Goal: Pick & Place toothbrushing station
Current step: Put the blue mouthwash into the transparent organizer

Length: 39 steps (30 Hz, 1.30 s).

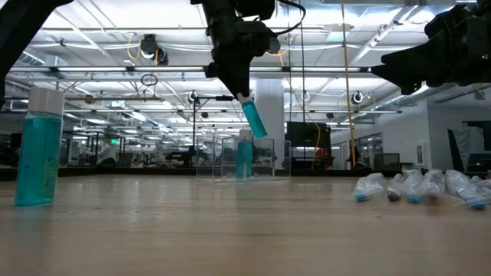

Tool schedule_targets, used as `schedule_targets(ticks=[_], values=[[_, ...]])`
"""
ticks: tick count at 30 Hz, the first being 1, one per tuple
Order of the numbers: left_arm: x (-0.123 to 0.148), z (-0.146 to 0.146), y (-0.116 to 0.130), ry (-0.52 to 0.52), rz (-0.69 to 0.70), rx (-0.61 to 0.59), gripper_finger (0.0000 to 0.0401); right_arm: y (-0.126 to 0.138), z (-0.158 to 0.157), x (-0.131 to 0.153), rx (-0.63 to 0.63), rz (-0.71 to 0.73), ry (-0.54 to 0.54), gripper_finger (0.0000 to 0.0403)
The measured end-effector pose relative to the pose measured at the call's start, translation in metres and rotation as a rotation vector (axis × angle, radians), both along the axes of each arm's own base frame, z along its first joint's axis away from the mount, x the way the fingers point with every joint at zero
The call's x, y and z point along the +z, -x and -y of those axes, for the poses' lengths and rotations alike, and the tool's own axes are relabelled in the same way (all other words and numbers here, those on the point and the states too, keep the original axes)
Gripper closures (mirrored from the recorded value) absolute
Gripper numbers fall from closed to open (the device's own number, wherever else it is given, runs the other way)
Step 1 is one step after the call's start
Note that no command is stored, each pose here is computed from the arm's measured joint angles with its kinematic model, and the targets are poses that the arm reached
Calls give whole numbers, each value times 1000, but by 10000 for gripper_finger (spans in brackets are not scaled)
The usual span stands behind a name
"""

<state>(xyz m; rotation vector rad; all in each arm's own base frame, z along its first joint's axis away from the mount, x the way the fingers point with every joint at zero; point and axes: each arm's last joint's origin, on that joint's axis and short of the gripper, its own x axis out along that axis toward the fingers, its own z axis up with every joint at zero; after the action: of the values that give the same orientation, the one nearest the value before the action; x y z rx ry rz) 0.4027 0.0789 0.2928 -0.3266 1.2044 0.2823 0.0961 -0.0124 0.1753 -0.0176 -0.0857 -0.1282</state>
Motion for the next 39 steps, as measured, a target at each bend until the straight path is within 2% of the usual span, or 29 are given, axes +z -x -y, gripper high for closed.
schedule_targets(ticks=[16, 27, 39], values=[[0, 0, 0, -19, -5, 19, 305, 0, 0, 0, 0, 0, 0, 190], [-22, 4, -10, -4, -62, 4, 305, 0, 0, 0, 0, 0, 0, 190], [-35, 2, -22, 13, -31, -5, 305, 0, 0, 0, 0, 0, 0, 190]])
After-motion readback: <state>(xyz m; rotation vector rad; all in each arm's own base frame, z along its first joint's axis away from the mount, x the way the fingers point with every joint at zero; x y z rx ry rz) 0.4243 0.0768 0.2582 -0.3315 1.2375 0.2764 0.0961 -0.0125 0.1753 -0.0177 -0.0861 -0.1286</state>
